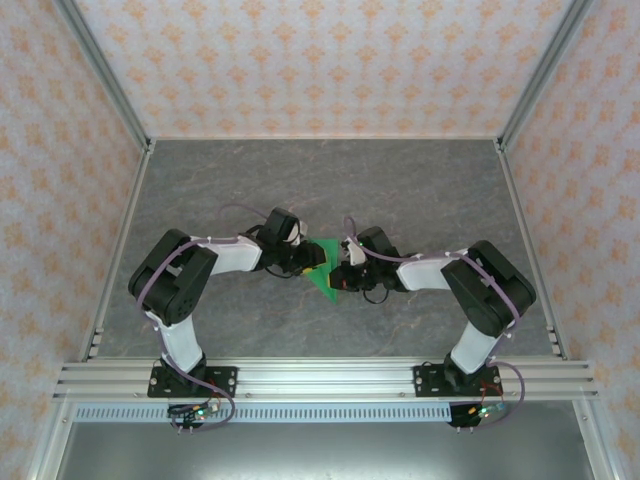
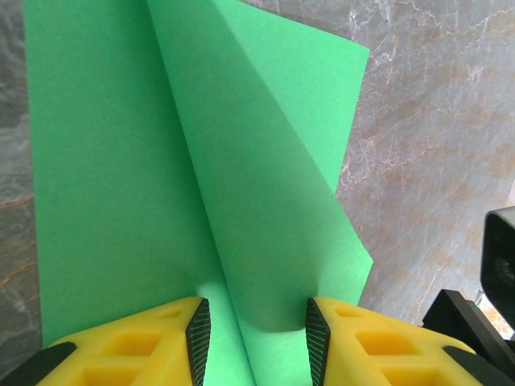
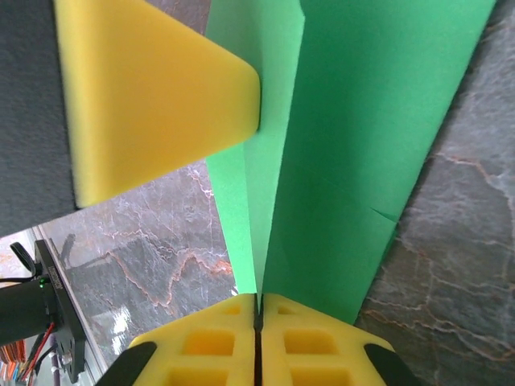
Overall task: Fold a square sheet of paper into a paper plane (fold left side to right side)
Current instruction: Fold the triangle at the center of the table.
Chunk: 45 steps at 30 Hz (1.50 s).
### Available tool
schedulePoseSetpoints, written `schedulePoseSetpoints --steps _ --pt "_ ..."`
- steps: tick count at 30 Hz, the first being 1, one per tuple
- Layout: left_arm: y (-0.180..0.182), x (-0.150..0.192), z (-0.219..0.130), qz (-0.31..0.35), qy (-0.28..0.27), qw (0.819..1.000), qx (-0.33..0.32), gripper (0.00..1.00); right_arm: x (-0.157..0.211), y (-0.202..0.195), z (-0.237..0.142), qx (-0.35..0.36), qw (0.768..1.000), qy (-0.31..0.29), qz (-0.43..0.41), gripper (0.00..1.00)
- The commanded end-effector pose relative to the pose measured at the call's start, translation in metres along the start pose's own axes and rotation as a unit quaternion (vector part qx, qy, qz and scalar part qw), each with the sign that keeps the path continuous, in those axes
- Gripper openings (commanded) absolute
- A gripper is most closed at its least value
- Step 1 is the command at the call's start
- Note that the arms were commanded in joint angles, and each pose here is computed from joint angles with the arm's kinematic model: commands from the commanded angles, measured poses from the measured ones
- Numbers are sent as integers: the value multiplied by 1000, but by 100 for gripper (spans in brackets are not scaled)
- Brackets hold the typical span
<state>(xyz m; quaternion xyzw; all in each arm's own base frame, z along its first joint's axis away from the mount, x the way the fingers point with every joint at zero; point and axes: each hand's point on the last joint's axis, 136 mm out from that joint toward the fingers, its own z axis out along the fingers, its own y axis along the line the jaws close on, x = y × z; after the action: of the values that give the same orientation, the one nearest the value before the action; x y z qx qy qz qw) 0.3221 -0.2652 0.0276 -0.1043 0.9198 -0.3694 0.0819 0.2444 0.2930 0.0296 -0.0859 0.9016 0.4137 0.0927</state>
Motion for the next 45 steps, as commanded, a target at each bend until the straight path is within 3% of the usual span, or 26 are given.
schedulePoseSetpoints --steps 1,8,13,19,27,45 --pt "4 0 4 5 -2 1000 -17 40 -2 1 0 -11 1000 -3 -1 11" --pt "7 1 5 3 -1 1000 -22 40 -4 6 -2 -16 1000 -8 -5 17" --pt "9 2 5 2 0 1000 -25 40 -9 14 -12 -21 1000 -19 -11 29" --pt "8 1 5 3 1 1000 -24 40 -22 20 -31 -32 999 -42 -7 35" --pt "8 1 5 3 0 1000 -24 40 -59 7 -43 -31 995 -87 48 35" --pt "6 1 3 4 -2 1000 -21 40 -73 8 -16 -61 994 -66 67 32"
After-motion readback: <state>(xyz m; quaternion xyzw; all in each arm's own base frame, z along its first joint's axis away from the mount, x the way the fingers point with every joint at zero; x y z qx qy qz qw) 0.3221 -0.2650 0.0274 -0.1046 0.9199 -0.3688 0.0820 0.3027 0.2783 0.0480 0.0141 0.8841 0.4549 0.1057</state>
